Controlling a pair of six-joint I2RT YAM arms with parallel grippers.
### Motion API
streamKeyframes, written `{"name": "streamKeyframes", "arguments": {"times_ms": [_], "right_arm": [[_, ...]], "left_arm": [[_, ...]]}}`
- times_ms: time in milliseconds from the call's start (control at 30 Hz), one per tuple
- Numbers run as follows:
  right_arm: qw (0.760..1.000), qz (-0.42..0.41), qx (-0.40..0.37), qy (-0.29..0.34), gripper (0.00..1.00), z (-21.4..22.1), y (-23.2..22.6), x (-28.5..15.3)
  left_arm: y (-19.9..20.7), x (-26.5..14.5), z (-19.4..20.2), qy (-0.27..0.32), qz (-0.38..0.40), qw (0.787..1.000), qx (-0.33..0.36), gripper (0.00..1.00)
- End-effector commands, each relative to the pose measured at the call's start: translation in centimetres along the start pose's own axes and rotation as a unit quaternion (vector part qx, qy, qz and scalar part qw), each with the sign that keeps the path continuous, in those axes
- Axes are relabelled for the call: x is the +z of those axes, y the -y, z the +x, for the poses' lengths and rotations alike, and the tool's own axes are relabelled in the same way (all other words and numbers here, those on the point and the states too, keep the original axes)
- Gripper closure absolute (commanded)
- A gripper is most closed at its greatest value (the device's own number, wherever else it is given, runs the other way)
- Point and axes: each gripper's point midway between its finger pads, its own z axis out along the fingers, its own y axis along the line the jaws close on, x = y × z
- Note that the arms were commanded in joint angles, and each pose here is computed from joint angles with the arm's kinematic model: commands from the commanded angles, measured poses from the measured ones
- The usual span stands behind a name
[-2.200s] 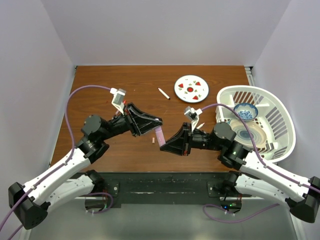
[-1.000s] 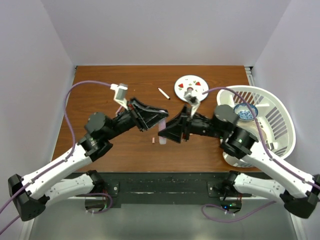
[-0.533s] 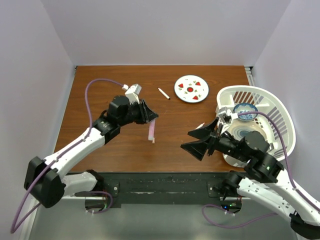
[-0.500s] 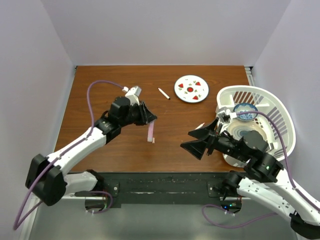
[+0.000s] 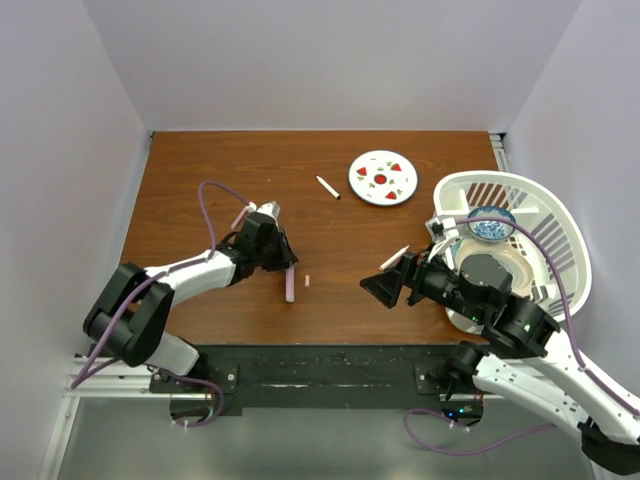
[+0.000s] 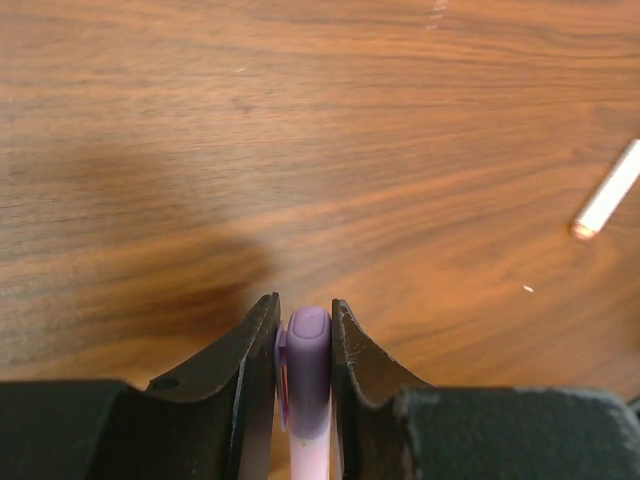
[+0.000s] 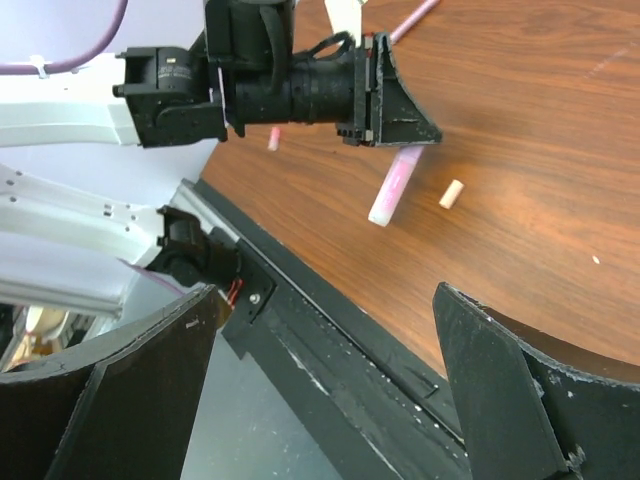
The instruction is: Insert the pens into the pen caps
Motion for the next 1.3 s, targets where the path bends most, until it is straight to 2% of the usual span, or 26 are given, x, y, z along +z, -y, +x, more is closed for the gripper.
{"name": "streamKeyframes", "arguments": {"times_ms": [0, 133, 167, 267, 333, 367, 433, 467, 500, 567, 600, 667, 767, 967, 1267], "right_arm": [[0.998, 0.046, 0.028, 0.017, 0.09, -1.0, 1.0, -0.4], [0.993, 0.105, 0.048, 0.016, 0.09, -1.0, 2.8, -0.8], [0.989, 0.133, 0.052, 0.024, 0.09, -1.3, 3.6, -0.8], [0.976, 0.201, 0.085, 0.015, 0.10, -0.3, 6.0, -1.0], [0.971, 0.223, 0.089, 0.013, 0.15, 0.0, 6.8, -0.1], [0.969, 0.229, 0.092, 0.011, 0.16, 0.5, 7.3, 0.3], [0.961, 0.260, 0.095, 0.028, 0.21, 0.1, 8.5, 1.1], [0.955, 0.277, 0.101, 0.034, 0.26, -0.1, 8.9, 1.3], [0.948, 0.294, 0.117, 0.045, 0.41, -0.5, 9.3, 1.4], [0.925, 0.359, 0.112, 0.049, 0.49, -0.5, 11.4, 1.8], [0.919, 0.369, 0.125, 0.062, 0.50, -1.4, 11.2, 2.0], [0.901, 0.410, 0.127, 0.055, 0.49, -1.6, 12.6, 3.0], [0.880, 0.449, 0.151, 0.031, 0.50, -1.0, 15.1, 4.7], [0.843, 0.507, 0.180, 0.028, 0.47, 0.2, 20.0, 7.1], [0.820, 0.536, 0.202, 0.015, 0.49, 1.9, 24.3, 10.8]], "left_arm": [[-0.9, 1.5, -0.6, 0.022, -0.014, 0.999, -0.020, 0.88], [-2.0, 1.5, -0.6, 0.024, -0.043, 0.998, -0.026, 0.74], [-2.1, 1.3, -0.9, 0.030, -0.051, 0.998, -0.026, 0.65], [-2.4, 0.3, -1.4, 0.034, -0.066, 0.997, -0.022, 0.48], [-1.7, -0.9, -2.3, 0.043, -0.062, 0.997, -0.018, 0.44], [-1.2, -1.7, -3.1, 0.055, -0.056, 0.997, -0.013, 0.33], [-1.0, -3.1, -3.9, 0.059, -0.066, 0.996, -0.010, 0.27], [-0.3, -4.3, -4.8, 0.073, -0.057, 0.996, 0.001, 0.26], [0.0, -5.2, -5.2, 0.077, -0.055, 0.996, 0.007, 0.25], [1.2, -7.5, -6.5, 0.101, -0.033, 0.994, 0.031, 0.20], [1.5, -8.5, -6.9, 0.107, -0.028, 0.993, 0.039, 0.16], [2.4, -10.9, -7.7, 0.132, -0.006, 0.989, 0.065, 0.00], [3.0, -13.4, -8.1, 0.150, 0.014, 0.983, 0.100, 0.00], [2.4, -15.6, -6.9, 0.162, 0.030, 0.974, 0.152, 0.00], [1.9, -17.8, -7.8, 0.215, 0.027, 0.964, 0.156, 0.00]]}}
